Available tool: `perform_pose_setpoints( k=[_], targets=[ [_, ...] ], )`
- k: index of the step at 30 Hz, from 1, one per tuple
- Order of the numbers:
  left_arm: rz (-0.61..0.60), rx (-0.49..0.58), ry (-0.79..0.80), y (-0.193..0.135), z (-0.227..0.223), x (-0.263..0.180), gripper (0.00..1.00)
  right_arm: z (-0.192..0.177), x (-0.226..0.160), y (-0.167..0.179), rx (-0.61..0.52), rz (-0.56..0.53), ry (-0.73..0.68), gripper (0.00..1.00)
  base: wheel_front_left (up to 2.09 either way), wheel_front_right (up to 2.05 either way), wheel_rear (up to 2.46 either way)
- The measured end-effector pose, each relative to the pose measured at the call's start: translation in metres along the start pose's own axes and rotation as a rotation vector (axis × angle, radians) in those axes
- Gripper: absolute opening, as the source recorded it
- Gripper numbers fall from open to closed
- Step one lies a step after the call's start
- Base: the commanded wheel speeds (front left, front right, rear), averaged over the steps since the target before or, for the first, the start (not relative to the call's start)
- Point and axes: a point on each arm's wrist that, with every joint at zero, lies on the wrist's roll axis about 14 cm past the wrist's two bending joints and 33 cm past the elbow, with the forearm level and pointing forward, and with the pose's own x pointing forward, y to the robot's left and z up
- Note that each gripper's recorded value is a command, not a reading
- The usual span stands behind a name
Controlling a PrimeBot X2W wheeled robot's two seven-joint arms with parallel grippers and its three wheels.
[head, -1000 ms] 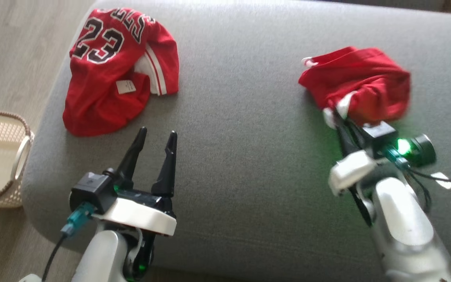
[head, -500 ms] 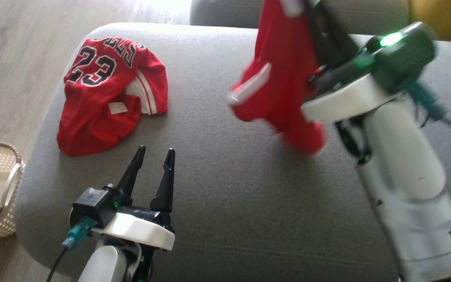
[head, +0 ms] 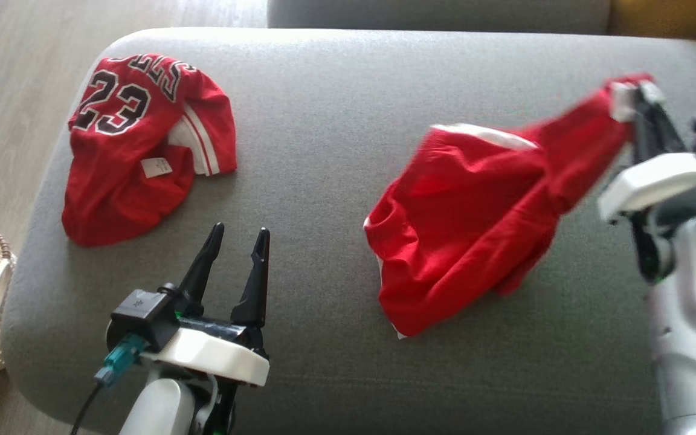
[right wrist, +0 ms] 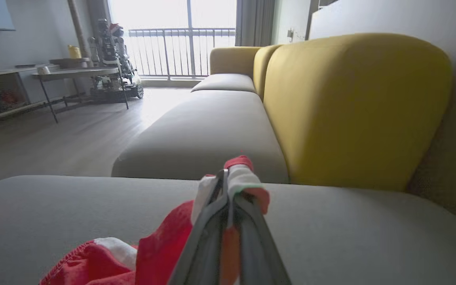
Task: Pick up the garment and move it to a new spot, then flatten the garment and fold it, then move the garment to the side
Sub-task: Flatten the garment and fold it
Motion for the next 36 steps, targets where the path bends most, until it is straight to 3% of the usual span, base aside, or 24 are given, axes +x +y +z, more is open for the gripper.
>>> perform_pose_setpoints(
  k=[2,3,4,5,6,10,14,24,29,36],
  targets=[
    [-0.006,-0.002,0.007,-0.002,-0.002,0.002,1.00,-0.018,-0.006,-0.025,0.031,-0.081,0.065,0.00,0.00,0.00,0.00],
    [-0.010,-0.003,0.010,-0.002,-0.004,0.003,1.00,-0.026,-0.009,-0.036,0.037,-0.116,0.088,0.09,0.00,0.00,0.00],
    [-0.012,-0.004,0.014,-0.003,-0.005,0.004,1.00,-0.031,-0.012,-0.044,0.041,-0.142,0.104,0.32,0.00,0.00,0.00],
    [-0.015,-0.005,0.017,-0.004,-0.006,0.004,1.00,-0.037,-0.014,-0.050,0.037,-0.163,0.123,0.85,0.00,0.00,0.00],
    [-0.017,-0.006,0.021,-0.004,-0.007,0.005,1.00,-0.043,-0.016,-0.057,0.037,-0.184,0.139,1.00,0.00,0.00,0.00],
    [-0.033,-0.011,0.034,-0.008,-0.012,0.008,1.00,-0.058,-0.025,-0.083,0.034,-0.272,0.198,1.00,0.00,0.00,0.00],
    [-0.050,-0.014,0.036,-0.013,-0.013,0.010,1.00,-0.048,-0.027,-0.097,0.016,-0.313,0.178,1.00,0.00,0.00,0.00],
    [-0.093,-0.012,-0.008,-0.027,0.001,0.013,1.00,0.024,-0.020,-0.032,-0.032,-0.109,-0.100,1.00,0.00,0.00,0.00],
    [-0.107,-0.012,-0.036,-0.032,0.010,0.016,1.00,0.012,-0.058,-0.004,-0.029,-0.027,-0.102,1.00,0.00,0.00,0.00],
    [-0.121,-0.014,-0.048,-0.039,0.013,0.020,1.00,-0.010,-0.109,0.012,0.031,0.002,-0.062,1.00,0.00,0.00,0.00]
  ],
)
